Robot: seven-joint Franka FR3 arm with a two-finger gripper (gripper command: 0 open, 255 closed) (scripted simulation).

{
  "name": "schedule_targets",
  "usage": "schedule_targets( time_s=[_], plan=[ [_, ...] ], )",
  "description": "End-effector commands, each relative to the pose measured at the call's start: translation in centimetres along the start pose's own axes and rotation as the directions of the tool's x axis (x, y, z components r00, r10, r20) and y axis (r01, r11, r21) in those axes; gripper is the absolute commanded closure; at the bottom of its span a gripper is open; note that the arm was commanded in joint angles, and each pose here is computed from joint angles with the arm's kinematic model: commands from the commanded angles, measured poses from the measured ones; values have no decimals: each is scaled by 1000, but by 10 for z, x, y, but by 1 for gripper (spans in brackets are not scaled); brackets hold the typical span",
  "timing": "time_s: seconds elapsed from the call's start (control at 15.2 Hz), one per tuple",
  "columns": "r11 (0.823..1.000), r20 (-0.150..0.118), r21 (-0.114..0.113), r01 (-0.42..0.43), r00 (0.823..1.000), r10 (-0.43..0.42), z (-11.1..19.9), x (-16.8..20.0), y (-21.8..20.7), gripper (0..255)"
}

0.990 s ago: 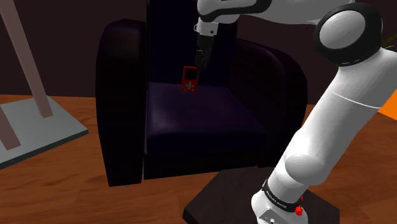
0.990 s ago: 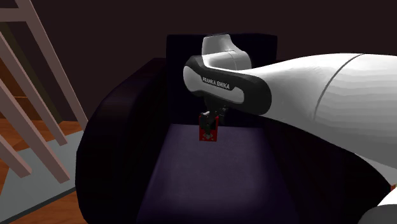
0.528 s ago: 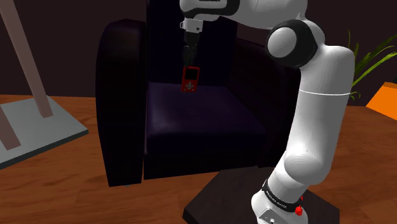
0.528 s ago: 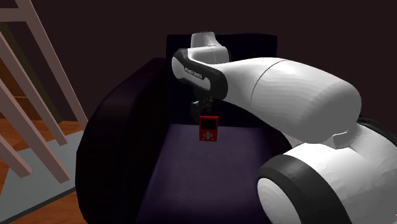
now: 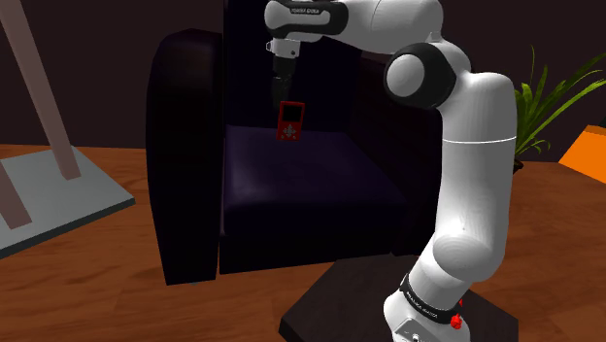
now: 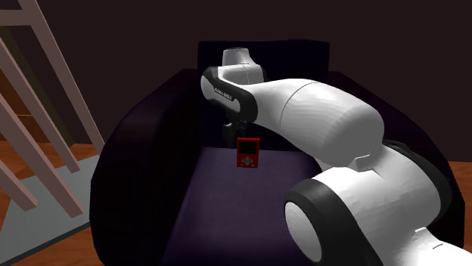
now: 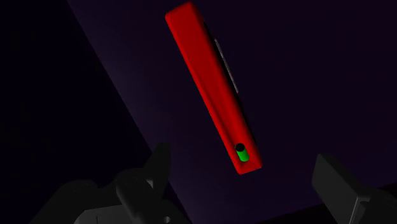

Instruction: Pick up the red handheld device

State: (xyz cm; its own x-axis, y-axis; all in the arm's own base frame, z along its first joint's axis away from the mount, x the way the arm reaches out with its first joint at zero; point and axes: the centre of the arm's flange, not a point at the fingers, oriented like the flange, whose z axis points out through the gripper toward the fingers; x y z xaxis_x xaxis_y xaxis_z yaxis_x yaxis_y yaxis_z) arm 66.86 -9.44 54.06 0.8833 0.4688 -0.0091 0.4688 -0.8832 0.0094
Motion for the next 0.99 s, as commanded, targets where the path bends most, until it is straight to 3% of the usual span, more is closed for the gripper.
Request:
schedule_targets(
  time_s=[0.0, 0.13, 0.2, 0.92],
  plan=[
    [1000, 0, 0, 0, 1000, 0, 10, -1, 0, 0],
    [1000, 0, 0, 0, 1000, 0, 13, -1, 0, 0],
    [1000, 0, 0, 0, 1000, 0, 13, -1, 1, 255],
    [1000, 0, 0, 0, 1000, 0, 3, -1, 0, 255]
  ],
)
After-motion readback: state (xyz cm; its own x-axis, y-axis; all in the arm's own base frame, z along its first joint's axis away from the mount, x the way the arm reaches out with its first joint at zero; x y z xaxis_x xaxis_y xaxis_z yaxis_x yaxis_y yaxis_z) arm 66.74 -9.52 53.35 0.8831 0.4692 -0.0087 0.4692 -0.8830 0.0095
